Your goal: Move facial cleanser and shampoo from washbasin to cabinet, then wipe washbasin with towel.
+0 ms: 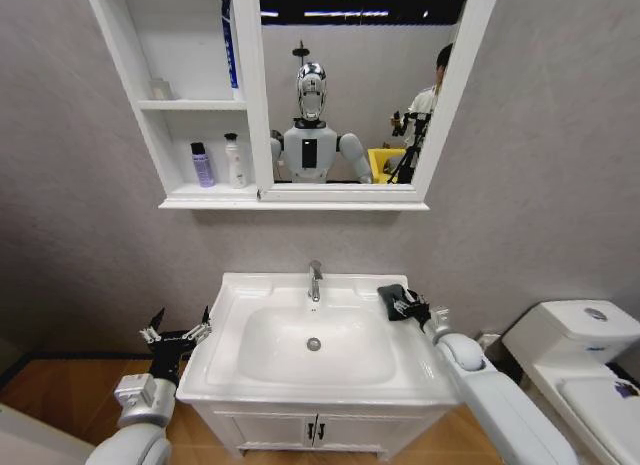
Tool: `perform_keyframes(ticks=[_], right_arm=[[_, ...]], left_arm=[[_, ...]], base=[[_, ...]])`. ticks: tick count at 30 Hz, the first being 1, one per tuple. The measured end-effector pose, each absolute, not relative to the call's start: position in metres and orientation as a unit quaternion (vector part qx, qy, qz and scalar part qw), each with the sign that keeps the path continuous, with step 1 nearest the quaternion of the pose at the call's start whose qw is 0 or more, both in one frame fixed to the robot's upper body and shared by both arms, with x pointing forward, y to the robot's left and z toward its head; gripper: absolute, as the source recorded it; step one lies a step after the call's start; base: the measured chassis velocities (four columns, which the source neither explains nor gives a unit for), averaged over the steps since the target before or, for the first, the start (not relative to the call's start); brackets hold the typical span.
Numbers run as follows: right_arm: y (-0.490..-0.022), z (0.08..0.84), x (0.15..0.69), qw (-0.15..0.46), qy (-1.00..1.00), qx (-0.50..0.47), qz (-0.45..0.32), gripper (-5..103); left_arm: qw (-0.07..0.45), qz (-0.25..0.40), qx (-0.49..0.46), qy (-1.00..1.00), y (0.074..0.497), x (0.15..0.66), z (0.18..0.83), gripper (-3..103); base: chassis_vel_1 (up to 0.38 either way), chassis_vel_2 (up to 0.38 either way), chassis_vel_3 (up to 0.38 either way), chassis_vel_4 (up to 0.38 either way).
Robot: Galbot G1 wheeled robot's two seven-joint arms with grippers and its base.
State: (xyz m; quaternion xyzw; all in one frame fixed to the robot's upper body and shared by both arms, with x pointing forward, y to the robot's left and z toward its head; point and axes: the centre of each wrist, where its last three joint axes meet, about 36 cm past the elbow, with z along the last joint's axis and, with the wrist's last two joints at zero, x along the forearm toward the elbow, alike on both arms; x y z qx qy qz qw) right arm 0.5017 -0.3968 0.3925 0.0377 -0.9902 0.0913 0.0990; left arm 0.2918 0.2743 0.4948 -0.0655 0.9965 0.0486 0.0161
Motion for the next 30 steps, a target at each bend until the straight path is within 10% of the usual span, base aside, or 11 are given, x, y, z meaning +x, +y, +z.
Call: perform_keyframes(ticks=[7,30], right_arm=[[-0.393,0.414,0.485,0.057,-0.991,0.01,0.117,99],[-0.265,0.504,0.287,-0.029,-0.994,-0.044,0.099,100]], left_arm=[[0.016,0.049,-0.066,0.997,0.274,0.292,0.495,100],[0.016,0.049,-0.065,0.997,0.274,0.292,0.495,100]], base=[[0.0,0.0,0.0,0.0],[0.0,0.0,0.0,0.0]])
